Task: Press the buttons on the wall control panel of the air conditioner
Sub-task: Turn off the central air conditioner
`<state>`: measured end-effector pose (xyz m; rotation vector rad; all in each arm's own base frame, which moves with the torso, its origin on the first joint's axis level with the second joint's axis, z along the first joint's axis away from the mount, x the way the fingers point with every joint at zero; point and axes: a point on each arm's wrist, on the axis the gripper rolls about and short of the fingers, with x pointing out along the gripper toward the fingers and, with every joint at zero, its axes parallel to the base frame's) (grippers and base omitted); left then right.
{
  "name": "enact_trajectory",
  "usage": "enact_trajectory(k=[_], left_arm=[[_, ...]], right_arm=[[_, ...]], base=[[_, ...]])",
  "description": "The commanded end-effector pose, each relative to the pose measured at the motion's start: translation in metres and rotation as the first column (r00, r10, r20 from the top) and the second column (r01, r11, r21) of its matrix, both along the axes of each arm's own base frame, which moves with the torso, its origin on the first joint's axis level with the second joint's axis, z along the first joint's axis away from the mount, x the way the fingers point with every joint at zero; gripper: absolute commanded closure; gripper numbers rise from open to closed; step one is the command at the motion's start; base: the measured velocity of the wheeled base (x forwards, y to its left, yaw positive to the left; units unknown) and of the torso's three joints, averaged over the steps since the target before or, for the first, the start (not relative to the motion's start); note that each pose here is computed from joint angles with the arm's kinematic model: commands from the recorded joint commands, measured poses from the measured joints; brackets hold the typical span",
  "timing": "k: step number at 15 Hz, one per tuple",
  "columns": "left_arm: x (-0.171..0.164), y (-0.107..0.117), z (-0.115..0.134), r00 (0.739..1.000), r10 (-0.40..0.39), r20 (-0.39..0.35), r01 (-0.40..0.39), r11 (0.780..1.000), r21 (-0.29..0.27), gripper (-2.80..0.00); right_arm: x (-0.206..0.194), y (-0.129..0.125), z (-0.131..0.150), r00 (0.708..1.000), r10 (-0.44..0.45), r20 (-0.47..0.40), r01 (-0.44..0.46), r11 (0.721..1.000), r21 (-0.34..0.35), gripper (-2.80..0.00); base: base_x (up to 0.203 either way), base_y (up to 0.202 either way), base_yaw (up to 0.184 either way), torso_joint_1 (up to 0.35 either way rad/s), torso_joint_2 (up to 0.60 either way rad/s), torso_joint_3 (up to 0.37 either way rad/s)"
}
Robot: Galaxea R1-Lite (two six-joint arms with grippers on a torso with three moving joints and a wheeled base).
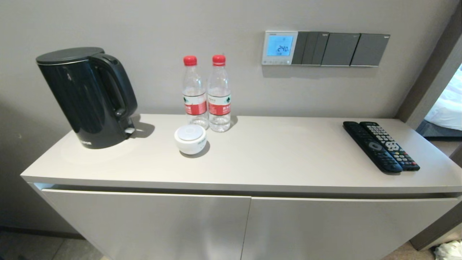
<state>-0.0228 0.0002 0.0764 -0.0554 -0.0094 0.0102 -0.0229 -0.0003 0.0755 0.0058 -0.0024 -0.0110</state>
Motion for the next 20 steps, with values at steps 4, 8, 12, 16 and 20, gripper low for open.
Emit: enact_trajectory(k=[4,8,12,16,20], left_arm=[[0.0000,0.0000,0.0000,1.000,0.000,0.000,0.000,1.000,-0.001,0.00],[0.0000,0.0000,0.0000,1.000,0.000,0.000,0.000,1.000,-0.001,0.00],[0.0000,0.0000,0.0000,1.000,0.000,0.000,0.000,1.000,-0.001,0.00],[0.0000,0.0000,0.0000,1.000,0.000,0.000,0.000,1.000,-0.001,0.00],[0.0000,0.0000,0.0000,1.000,0.000,0.000,0.000,1.000,0.000,0.00]], right_arm=[[0.0000,0.0000,0.0001,1.000,0.000,0.000,0.000,1.000,0.000,0.00],[0.0000,0.0000,0.0001,1.000,0.000,0.001,0.000,1.000,0.000,0.00],[0.0000,0.0000,0.0001,1.000,0.000,0.000,0.000,1.000,0.000,0.00],[0.0000,0.0000,0.0000,1.000,0.000,-0.001,0.000,1.000,0.000,0.00],[0.0000,0.0000,0.0001,1.000,0.000,0.001,0.000,1.000,0.000,0.00]], base=[[0.000,0.000,0.000,0.000,0.00,0.000],[0.000,0.000,0.000,0.000,0.00,0.000],[0.000,0.000,0.000,0.000,0.00,0.000],[0.000,0.000,0.000,0.000,0.00,0.000],[0.000,0.000,0.000,0.000,0.00,0.000]])
